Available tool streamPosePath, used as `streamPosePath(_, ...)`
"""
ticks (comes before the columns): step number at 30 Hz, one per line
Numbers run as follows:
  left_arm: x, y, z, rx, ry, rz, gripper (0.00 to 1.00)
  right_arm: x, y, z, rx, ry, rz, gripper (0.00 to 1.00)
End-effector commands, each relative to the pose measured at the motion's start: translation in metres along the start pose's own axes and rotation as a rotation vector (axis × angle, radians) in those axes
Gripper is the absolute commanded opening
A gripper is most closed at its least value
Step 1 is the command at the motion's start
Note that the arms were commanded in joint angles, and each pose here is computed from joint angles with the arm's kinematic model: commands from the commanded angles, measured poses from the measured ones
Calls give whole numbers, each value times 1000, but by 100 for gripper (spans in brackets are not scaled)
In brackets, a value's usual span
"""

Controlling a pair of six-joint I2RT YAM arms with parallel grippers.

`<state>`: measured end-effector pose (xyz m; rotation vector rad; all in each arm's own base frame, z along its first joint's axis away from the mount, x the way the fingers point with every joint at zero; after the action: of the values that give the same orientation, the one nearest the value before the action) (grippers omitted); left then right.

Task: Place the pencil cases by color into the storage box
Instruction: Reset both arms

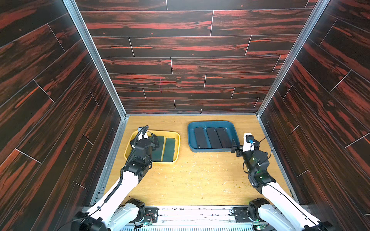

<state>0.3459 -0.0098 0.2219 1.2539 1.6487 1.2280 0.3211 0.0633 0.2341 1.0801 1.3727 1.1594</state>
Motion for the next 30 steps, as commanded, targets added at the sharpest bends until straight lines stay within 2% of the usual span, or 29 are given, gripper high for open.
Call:
streamPosePath(1, 16, 3, 17, -71, 12, -124, 100, -3, 16, 0, -120, 3, 25, 99)
streamPosePath(4, 26, -17, 31, -41, 30, -121, 100, -12, -5, 7, -77, -5, 67, 99)
streamPosePath(8, 32, -27, 43, -39, 18, -156, 100, -22, -28, 14, -45, -6, 131, 99)
streamPosePath(15, 24, -45, 65, 13, -17, -88, 100, -35, -62, 25, 17, -36, 179, 99)
streamPosePath(21, 36, -48, 65, 38, -1, -96, 100, -53, -66, 23, 32, -82, 197, 99)
streamPosePath(25, 47, -51, 57, 36, 35, -108, 100, -52, -85, 27, 105, -77, 211, 99)
streamPosePath(30, 49, -70, 60, 80, 52, -80, 100, -52, -94, 29, 110, -86, 215, 98)
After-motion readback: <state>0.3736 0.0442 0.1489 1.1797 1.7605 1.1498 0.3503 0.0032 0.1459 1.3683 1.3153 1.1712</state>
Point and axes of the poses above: each gripper's point midway between its finger pads, its own z axis out along the fingers, its own x axis along the line the jaws close on, y = z × x, the point moved 1 cm from there along -z, back along the fingers, and after that the axes turned 1 degree about -z, right-handed, at the moved point
